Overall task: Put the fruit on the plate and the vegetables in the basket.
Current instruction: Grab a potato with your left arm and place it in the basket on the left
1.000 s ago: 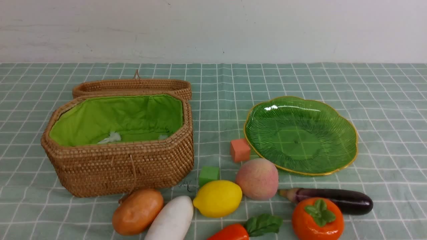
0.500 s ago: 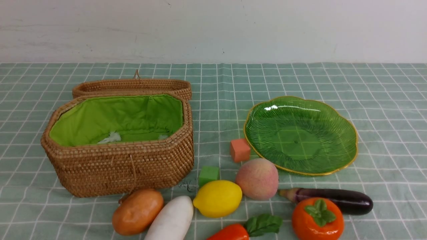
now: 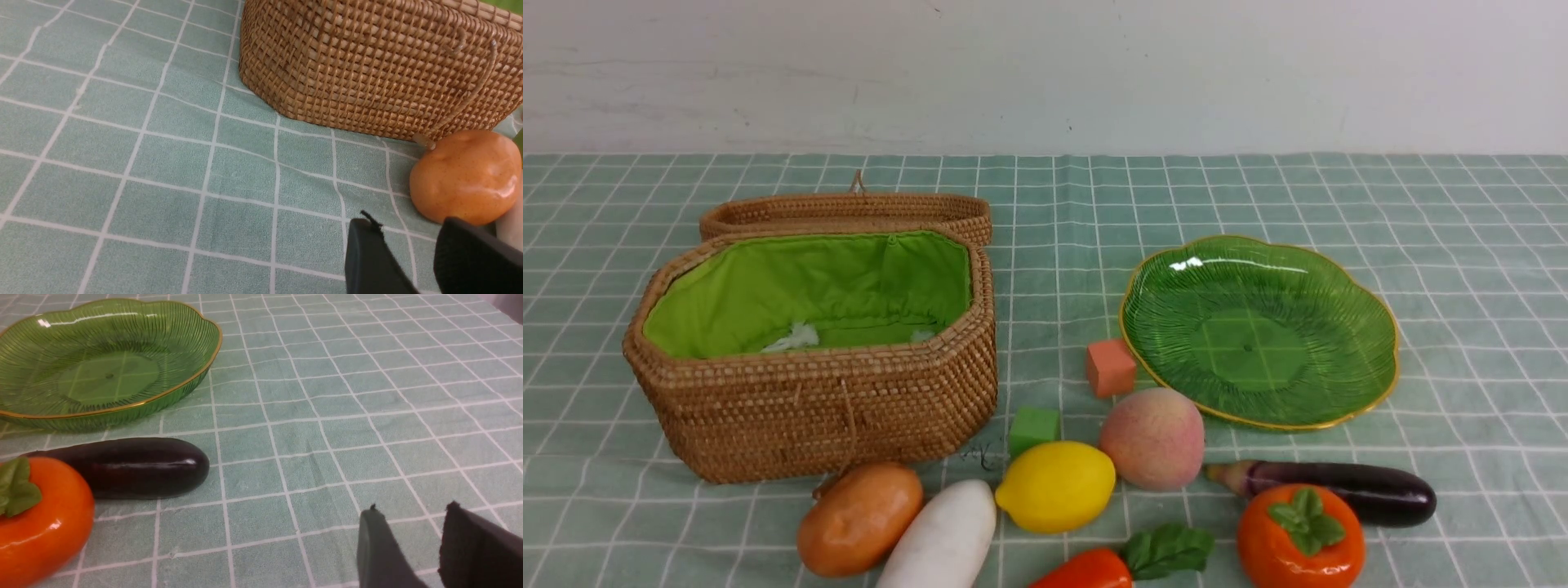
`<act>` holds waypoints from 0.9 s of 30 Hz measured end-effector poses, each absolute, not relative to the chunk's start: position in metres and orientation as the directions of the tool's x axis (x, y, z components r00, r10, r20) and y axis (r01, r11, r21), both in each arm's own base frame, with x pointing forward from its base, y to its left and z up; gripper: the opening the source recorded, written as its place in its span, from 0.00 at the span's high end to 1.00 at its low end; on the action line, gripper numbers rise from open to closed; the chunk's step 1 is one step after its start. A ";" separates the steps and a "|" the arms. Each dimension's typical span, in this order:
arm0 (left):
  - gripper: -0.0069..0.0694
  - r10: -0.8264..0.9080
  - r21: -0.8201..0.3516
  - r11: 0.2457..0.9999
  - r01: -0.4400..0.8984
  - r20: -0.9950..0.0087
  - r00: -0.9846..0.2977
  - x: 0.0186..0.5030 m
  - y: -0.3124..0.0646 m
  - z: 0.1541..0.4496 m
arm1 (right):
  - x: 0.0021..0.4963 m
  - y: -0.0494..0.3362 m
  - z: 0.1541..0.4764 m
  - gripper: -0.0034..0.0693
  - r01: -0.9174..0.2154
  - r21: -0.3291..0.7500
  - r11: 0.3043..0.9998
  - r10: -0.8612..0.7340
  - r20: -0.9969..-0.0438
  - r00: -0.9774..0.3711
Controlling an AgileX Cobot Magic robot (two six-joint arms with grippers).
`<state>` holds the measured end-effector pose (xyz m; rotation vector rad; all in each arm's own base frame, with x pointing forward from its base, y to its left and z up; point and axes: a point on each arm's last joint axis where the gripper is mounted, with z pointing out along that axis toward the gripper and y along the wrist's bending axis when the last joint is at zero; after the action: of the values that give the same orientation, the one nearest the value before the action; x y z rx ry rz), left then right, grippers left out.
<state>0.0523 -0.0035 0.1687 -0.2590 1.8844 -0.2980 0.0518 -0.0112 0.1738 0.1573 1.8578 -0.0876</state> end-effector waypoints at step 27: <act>0.60 -0.339 -0.345 0.936 0.073 -0.937 -0.082 0.057 -0.005 0.193 | 0.052 -0.011 0.174 0.62 0.153 0.020 0.988 0.063 -0.957 -0.282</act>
<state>0.0567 -0.0052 0.1926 -0.2085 1.6205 -0.3453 0.0518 -0.0112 0.1738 0.1573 1.8578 -0.0876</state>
